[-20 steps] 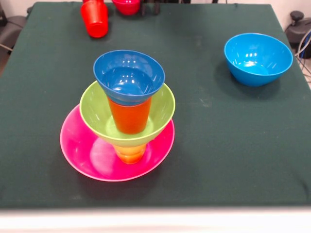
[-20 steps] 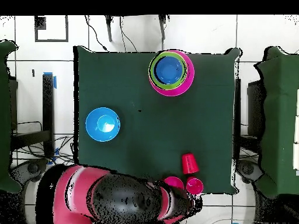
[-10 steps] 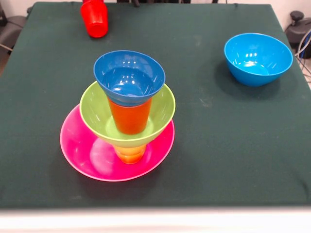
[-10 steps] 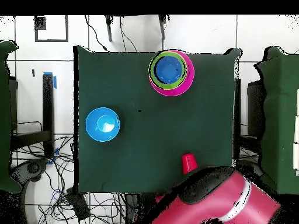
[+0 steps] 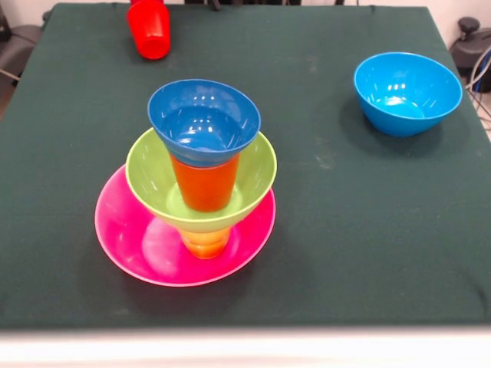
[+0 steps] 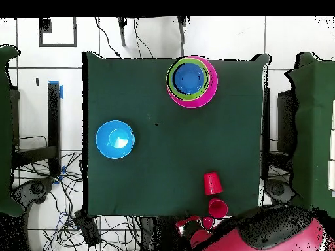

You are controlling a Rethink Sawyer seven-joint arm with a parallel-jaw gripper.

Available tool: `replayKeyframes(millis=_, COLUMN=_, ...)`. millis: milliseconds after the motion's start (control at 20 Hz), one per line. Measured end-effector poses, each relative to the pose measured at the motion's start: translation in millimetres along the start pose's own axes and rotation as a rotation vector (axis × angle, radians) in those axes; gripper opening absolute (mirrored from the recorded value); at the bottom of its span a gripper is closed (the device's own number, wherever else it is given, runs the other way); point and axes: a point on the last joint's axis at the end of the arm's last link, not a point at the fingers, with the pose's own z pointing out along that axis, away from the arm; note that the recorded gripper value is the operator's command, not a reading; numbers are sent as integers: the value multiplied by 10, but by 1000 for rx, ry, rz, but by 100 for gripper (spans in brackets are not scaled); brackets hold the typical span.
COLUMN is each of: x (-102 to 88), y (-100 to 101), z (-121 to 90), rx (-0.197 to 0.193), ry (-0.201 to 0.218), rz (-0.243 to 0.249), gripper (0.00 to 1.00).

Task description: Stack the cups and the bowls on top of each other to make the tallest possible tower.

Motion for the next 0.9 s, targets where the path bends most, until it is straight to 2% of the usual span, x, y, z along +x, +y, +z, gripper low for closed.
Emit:
replayKeyframes(millis=250, x=16, y=-26, z=-6, rx=-28, ry=4, rz=-57, gripper=100)
replayKeyframes(millis=350, x=29, y=-36, z=-9, rx=-38, ry=3, rz=-98, gripper=100)
replayKeyframes(millis=450, x=54, y=-42, z=-10, rx=-51, ry=6, rz=-161, gripper=100)
replayKeyframes(millis=500, x=66, y=-48, z=-9, rx=-64, ry=13, rz=-232, gripper=100)
replayKeyframes(millis=650, x=59, y=-73, z=-14, rx=-88, ry=32, rz=-340, gripper=100)
replayKeyframes(millis=700, x=35, y=-94, z=-16, rx=-108, ry=52, rz=-389, gripper=100)
replayKeyframes(millis=850, x=-8, y=-115, z=-17, rx=-128, ry=76, rz=-394, gripper=100)
replayKeyframes(millis=900, x=-23, y=-124, z=-18, rx=-135, ry=84, rz=-374, gripper=100)
